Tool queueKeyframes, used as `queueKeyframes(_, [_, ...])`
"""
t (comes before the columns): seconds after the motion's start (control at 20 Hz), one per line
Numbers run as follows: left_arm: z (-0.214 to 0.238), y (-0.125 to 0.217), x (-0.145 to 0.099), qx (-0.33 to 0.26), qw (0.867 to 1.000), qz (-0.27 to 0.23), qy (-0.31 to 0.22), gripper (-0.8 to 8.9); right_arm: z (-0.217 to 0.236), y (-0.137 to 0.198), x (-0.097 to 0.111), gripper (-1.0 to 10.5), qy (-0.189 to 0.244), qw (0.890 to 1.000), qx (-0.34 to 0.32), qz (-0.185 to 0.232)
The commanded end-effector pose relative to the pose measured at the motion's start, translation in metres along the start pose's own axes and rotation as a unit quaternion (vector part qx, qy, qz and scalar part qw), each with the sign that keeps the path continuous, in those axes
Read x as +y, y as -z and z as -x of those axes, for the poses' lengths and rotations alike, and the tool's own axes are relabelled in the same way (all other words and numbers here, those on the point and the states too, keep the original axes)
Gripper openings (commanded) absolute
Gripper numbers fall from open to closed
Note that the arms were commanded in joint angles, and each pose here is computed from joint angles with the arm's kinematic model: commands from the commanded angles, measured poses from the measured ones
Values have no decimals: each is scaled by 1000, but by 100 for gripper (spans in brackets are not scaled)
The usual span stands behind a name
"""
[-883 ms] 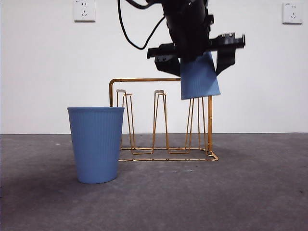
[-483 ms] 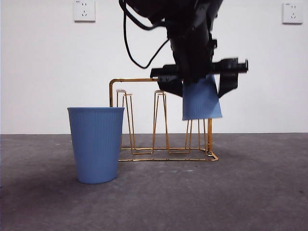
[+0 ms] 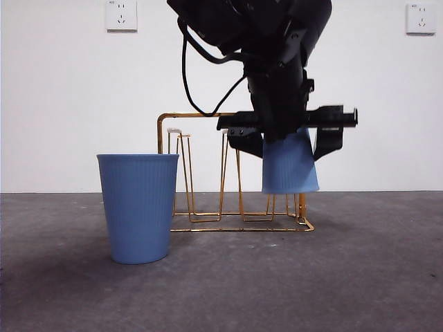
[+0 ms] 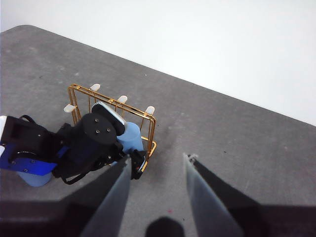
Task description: Pick up cup 1,put cup 1 in the cup rack,pick up cup 2,put cup 2 in the cup rack
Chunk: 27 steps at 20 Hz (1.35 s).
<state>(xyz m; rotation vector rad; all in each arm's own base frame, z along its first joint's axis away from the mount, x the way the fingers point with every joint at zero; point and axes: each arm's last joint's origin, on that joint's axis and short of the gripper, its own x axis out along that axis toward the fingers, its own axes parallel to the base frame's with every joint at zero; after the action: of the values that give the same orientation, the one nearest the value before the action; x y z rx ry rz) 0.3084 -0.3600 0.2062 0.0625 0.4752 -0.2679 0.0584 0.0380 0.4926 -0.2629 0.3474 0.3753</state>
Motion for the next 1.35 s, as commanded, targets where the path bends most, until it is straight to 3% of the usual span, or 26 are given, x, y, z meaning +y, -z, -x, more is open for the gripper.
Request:
queueKeyframes(0.05, [-5, 9, -3, 13, 1000, 0, -2, -8, -1, -1, 0, 187, -1, 1000, -3, 3])
queueKeyframes(0.25, [-5, 9, -3, 15, 1000, 0, 1, -8, -1, -1, 0, 187, -1, 1000, -3, 3])
queueKeyframes(0.4, [-6, 10, -3, 31, 999, 5, 35, 17, -1, -1, 0, 187, -1, 1000, -3, 3])
queueKeyframes(0.55, [-6, 12, -2, 42, 998, 21, 30, 362, -1, 0, 0, 187, -1, 1000, -1, 4])
queueKeyframes(0.6, [-6, 13, -2, 44, 998, 22, 30, 400, -1, 0, 0, 187, -1, 1000, -1, 5])
queueKeyframes(0.9, [-7, 17, 2, 73, 997, 16, 32, 409, -1, 0, 0, 187, -1, 1000, 2, 7])
queueKeyframes(1.2, [-9, 18, 5, 100, 993, 20, 67, 415, -1, 1, 0, 186, -1, 1000, 6, 8])
queueKeyframes(1.3, [-9, 19, 6, 109, 991, 20, 72, 514, -1, 1, 0, 186, -1, 1000, 5, 8])
queueKeyframes(1.35, [-9, 20, 7, 115, 991, 19, 71, 517, -1, 1, 0, 186, -1, 1000, 6, 8])
